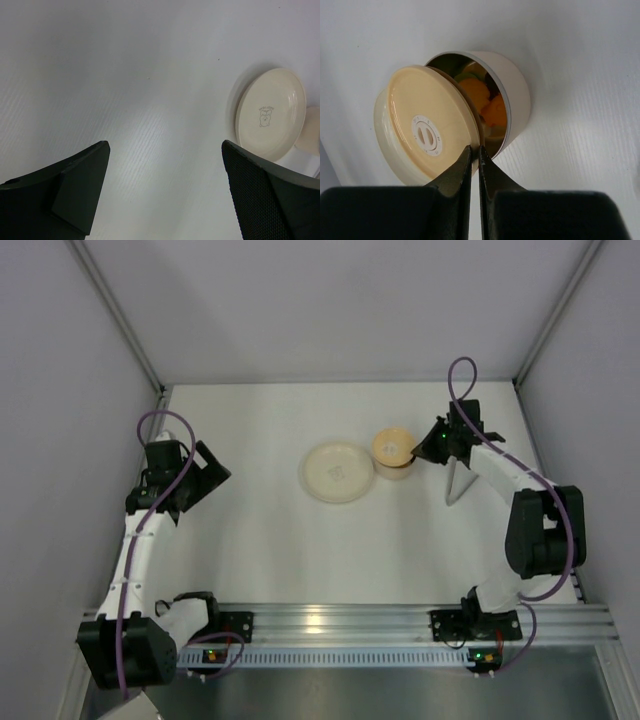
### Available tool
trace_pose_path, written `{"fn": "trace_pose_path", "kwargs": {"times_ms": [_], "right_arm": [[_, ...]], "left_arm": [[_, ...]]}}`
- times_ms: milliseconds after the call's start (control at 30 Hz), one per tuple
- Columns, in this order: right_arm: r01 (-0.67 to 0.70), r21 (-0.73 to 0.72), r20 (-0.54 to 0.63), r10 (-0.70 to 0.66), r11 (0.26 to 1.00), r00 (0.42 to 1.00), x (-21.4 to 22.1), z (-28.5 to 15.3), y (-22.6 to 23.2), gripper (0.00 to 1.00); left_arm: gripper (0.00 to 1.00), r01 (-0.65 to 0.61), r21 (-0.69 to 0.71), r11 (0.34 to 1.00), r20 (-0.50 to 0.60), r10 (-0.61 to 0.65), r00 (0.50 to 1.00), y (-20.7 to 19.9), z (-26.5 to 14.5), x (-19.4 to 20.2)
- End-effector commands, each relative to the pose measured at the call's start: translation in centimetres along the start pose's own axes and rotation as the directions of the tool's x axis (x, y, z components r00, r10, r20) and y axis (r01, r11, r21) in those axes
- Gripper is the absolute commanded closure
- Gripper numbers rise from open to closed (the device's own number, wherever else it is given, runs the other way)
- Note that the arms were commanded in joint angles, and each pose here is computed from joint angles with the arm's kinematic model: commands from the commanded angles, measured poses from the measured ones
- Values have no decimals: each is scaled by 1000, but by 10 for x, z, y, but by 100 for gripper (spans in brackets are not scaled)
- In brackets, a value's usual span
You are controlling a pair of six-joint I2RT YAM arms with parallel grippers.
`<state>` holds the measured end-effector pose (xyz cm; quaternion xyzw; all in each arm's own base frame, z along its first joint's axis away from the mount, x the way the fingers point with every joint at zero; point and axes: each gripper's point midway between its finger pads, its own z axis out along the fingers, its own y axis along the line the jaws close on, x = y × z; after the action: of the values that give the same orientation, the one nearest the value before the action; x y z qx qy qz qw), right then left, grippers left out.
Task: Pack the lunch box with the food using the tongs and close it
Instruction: Close the box lid on the packing box.
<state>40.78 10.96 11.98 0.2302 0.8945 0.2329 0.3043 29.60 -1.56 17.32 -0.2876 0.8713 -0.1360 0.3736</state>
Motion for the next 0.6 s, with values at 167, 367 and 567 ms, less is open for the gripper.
{"fn": "trace_pose_path", "kwargs": {"times_ms": [167,367,567], "right_arm": [[15,-15,126,-13,1000,992,-47,5,8,100],[14,6,101,-15,1000,995,-44,16,-1,100],[15,5,83,-15,1000,996,-41,23,-3,100]], "left_arm": [[2,-25,24,999,49,23,999,-7,-1,-11],[1,-21,17,1000,52,20,998,-5,0,-12],[2,-21,16,1000,51,20,999,-5,0,-12]]}}
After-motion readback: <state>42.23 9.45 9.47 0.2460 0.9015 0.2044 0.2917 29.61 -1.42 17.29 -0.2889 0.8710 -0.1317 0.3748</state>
